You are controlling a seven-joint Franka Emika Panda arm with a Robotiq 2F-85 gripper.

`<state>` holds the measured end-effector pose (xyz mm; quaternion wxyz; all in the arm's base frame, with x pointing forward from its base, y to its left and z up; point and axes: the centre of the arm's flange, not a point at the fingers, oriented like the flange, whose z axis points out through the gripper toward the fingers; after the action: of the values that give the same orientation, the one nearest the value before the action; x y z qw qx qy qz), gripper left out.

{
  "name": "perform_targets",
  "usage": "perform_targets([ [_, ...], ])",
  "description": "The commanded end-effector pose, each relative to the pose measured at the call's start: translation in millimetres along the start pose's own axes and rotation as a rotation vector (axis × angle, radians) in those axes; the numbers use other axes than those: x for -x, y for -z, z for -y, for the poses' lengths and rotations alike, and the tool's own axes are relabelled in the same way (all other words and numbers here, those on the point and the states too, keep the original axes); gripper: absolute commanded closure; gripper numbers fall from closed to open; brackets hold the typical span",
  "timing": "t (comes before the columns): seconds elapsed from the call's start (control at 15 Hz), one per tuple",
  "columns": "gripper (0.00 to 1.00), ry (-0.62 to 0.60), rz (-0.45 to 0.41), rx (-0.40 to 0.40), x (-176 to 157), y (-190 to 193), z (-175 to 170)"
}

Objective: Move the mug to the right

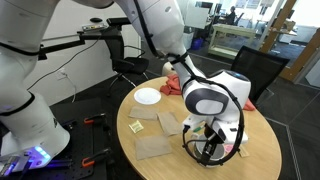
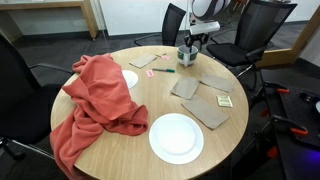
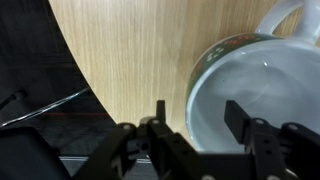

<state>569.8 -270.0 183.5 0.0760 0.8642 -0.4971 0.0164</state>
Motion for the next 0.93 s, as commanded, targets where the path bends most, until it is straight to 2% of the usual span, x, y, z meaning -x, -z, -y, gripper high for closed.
perform_targets([
  [0.0,0.05,-0.021,-0.009,-0.029,6,22,-8],
  [0.07,0.0,-0.017,-0.011,-0.035,6,27,-9],
  [0.6,0.0,0.037,-0.037,-0.111,27,90,-32],
  [0.87,0.0,0.161,-0.08,-0.187,43,126,-40],
])
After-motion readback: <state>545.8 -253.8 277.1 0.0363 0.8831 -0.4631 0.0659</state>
